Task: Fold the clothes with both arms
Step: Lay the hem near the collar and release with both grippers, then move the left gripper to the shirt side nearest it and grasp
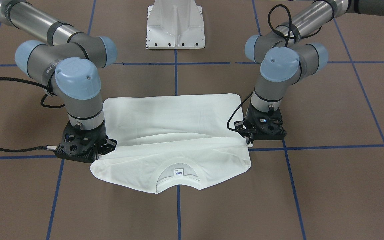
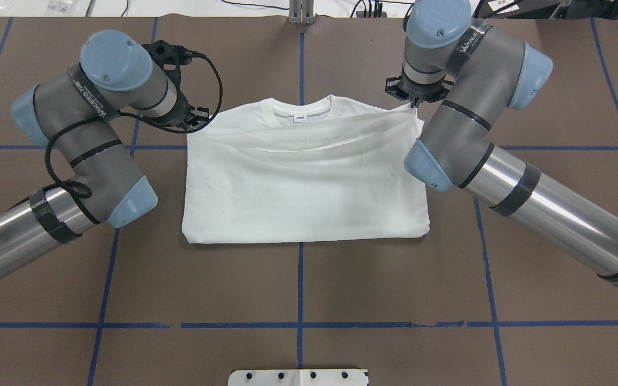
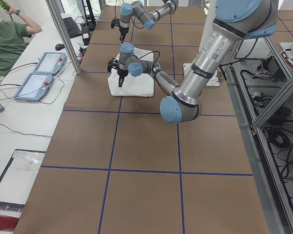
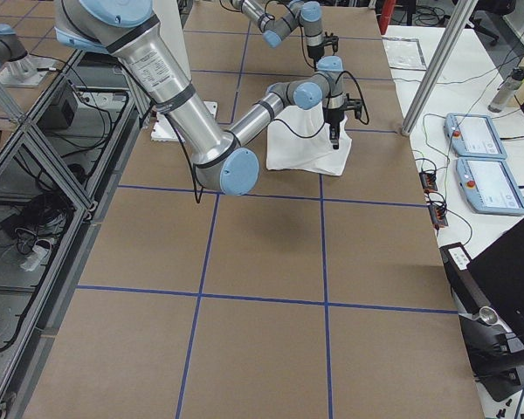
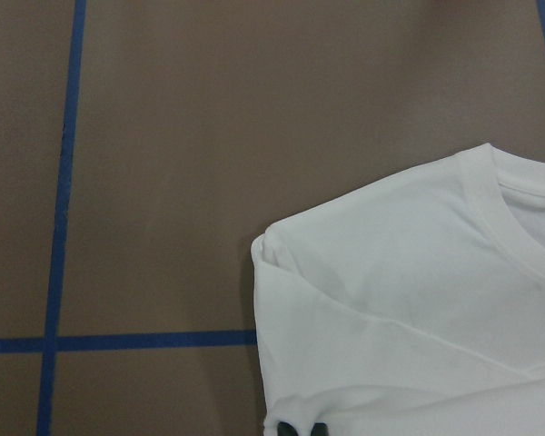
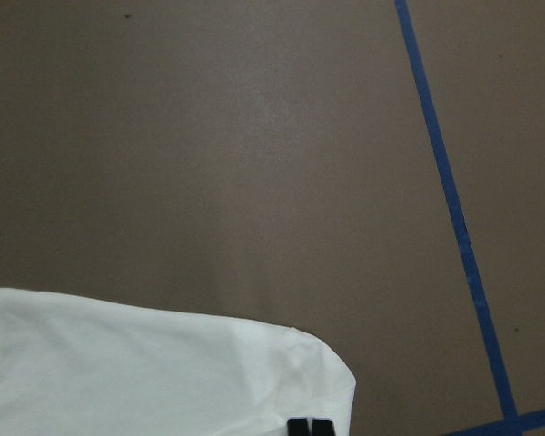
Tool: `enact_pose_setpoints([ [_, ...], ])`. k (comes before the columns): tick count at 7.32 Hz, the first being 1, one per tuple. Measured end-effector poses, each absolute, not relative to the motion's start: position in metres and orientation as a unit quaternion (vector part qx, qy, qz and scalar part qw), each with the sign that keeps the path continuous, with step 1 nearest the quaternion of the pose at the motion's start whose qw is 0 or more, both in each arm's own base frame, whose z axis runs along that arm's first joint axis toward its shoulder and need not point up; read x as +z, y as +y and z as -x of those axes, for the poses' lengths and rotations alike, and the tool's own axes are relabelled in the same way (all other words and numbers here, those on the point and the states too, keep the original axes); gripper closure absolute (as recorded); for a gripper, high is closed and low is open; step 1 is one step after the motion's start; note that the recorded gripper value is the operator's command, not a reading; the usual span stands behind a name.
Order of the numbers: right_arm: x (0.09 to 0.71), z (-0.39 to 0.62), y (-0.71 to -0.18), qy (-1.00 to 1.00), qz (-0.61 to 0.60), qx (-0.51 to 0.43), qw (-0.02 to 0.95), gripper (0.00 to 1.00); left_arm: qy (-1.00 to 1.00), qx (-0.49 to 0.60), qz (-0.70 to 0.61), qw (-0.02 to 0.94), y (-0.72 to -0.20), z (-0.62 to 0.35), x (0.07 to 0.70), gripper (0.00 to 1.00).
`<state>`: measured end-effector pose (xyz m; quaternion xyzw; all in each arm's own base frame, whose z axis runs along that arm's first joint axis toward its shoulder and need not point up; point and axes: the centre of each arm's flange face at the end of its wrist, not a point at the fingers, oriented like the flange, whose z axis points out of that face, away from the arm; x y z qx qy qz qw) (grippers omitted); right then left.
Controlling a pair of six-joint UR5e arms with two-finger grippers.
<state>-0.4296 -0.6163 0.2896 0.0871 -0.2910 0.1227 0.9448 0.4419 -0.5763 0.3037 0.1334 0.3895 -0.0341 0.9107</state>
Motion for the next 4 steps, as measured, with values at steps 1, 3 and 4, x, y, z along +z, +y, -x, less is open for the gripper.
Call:
enact_pose_setpoints([
  [1,0.304,0.438,-0.622,-0.289,-0.088,0.118,0.946,1.0,0.389,-0.034,-0.133,0.911,-0.581,-0.447,0.311,1.0],
  [3,0.317,0.445,-0.625,-0.286,-0.087,0.114,0.947,1.0,0.388,-0.034,-0.133,0.911,-0.585,-0.45,0.314,1.0],
  [4,0.322,0.445,-0.626,-0.284,-0.086,0.113,0.948,0.65,0.388,-0.035,-0.133,0.911,-0.586,-0.45,0.315,0.69],
])
